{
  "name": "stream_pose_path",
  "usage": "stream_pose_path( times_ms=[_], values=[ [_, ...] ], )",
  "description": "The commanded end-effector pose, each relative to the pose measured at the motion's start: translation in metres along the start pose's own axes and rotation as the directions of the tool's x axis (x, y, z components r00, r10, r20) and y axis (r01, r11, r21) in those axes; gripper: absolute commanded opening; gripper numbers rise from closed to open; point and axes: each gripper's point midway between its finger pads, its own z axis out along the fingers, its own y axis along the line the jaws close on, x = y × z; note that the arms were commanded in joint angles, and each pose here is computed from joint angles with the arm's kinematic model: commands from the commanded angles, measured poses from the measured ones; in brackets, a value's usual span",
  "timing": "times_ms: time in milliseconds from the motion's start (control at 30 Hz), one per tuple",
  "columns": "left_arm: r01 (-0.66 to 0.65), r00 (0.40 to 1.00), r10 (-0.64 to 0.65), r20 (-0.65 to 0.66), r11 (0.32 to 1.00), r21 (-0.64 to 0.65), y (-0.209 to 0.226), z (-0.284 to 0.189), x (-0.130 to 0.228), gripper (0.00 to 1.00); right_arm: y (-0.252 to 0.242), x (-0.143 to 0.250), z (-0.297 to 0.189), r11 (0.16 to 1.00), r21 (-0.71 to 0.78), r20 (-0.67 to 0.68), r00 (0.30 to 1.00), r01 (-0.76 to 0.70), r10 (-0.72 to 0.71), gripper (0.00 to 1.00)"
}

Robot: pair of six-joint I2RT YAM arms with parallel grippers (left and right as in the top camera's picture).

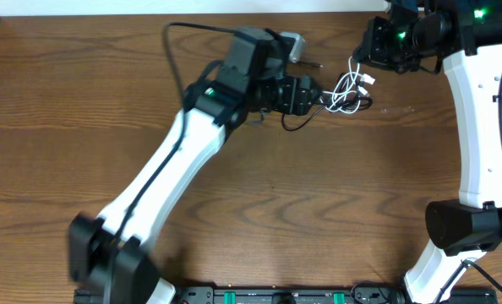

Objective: Untangle cables

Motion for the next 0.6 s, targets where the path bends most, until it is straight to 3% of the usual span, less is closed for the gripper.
stream_pose_path(
  times_ms=[0,167,233,300,567],
  values=[
    [0.022,0.997,-0.012,0.079,0.992,-0.122,0.012,-0.018,0.004,0.78,-0.002,-0.002,-0.008,1.0,-0.01,0.014,1.0,-0.009,0.009,0.01],
    [0.019,0.985,0.001,0.171,0.993,-0.117,0.009,0.0,0.037,0.8,-0.006,-0.004,-0.01,1.0,-0.018,0.017,1.0,-0.013,0.014,0.01],
    [-0.015,0.977,0.04,0.209,0.993,-0.118,0.01,0.011,0.043,0.86,-0.004,-0.004,-0.01,1.0,-0.028,0.015,1.0,-0.014,0.014,0.01],
    [-0.021,0.971,0.056,0.233,0.989,-0.148,0.017,0.021,0.044,0.93,-0.004,-0.003,-0.01,0.999,-0.033,0.014,1.0,-0.014,0.015,0.01],
    [-0.04,0.952,0.087,0.294,0.986,-0.162,0.034,0.06,0.036,1.0,0.004,-0.001,-0.01,0.997,-0.08,0.0,1.0,-0.012,0.012,0.01]
  ],
)
